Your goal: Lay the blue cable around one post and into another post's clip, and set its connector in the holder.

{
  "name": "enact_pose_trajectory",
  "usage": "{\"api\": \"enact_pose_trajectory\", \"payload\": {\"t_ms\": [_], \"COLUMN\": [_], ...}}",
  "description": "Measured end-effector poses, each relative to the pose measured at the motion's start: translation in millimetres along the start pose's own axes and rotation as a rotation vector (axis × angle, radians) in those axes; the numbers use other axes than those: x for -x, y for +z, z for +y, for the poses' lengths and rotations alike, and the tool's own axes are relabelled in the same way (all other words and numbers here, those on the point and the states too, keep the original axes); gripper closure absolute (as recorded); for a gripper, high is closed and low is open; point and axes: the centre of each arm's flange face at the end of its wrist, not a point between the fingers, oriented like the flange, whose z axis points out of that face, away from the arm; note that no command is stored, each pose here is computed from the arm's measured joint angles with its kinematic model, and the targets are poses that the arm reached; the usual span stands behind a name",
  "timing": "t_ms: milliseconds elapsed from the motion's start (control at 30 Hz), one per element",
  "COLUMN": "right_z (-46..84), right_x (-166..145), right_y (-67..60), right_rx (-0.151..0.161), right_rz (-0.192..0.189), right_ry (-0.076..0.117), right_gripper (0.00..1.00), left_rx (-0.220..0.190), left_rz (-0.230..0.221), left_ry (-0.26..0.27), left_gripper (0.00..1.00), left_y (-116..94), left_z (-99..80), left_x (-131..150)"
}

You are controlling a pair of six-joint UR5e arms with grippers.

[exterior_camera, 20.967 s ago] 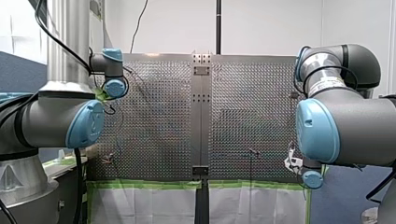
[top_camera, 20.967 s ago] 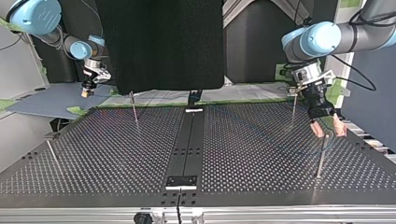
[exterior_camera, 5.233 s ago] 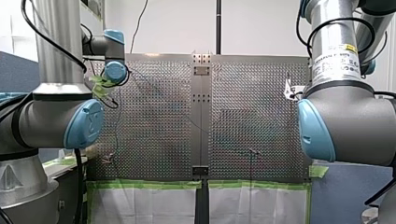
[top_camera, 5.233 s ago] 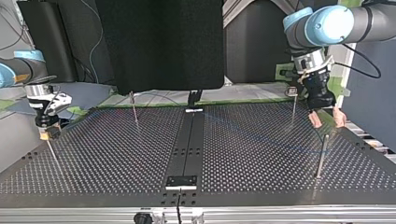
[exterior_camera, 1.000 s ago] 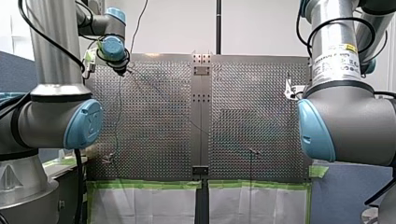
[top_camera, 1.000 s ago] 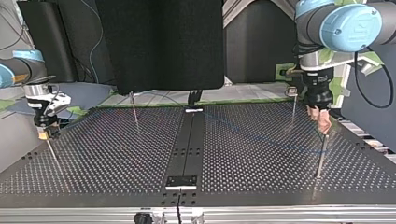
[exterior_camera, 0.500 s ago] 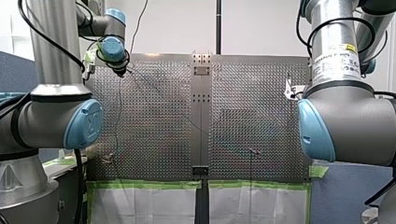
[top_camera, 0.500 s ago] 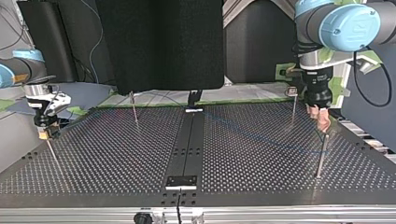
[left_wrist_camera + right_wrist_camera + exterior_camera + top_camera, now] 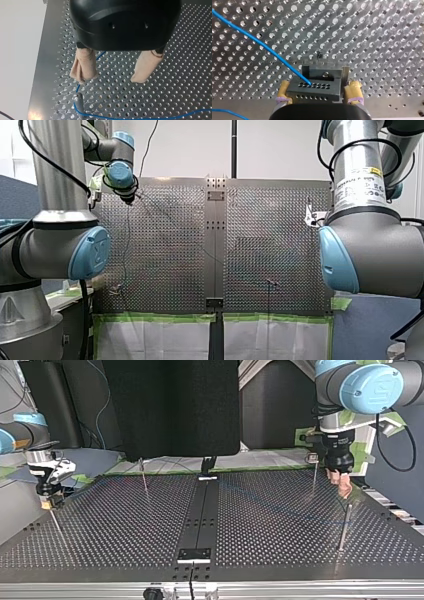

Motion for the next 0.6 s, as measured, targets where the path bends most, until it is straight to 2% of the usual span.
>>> {"api": "enact_pose_trajectory", "payload": {"t_ms": [600], "right_z": [-0.8], "right_x": [-0.9], "right_y": [0.4], "right_rx": [-0.001], "right_rz": [0.003], "right_ry": [-0.003], "right_gripper": [0.05], "left_rx": [0.000], "left_rz": [-0.001], "left_ry": [0.005], "left_gripper": [0.00], "left_y": [0.1], "left_z": [0.1], "left_x": [-0.1]}}
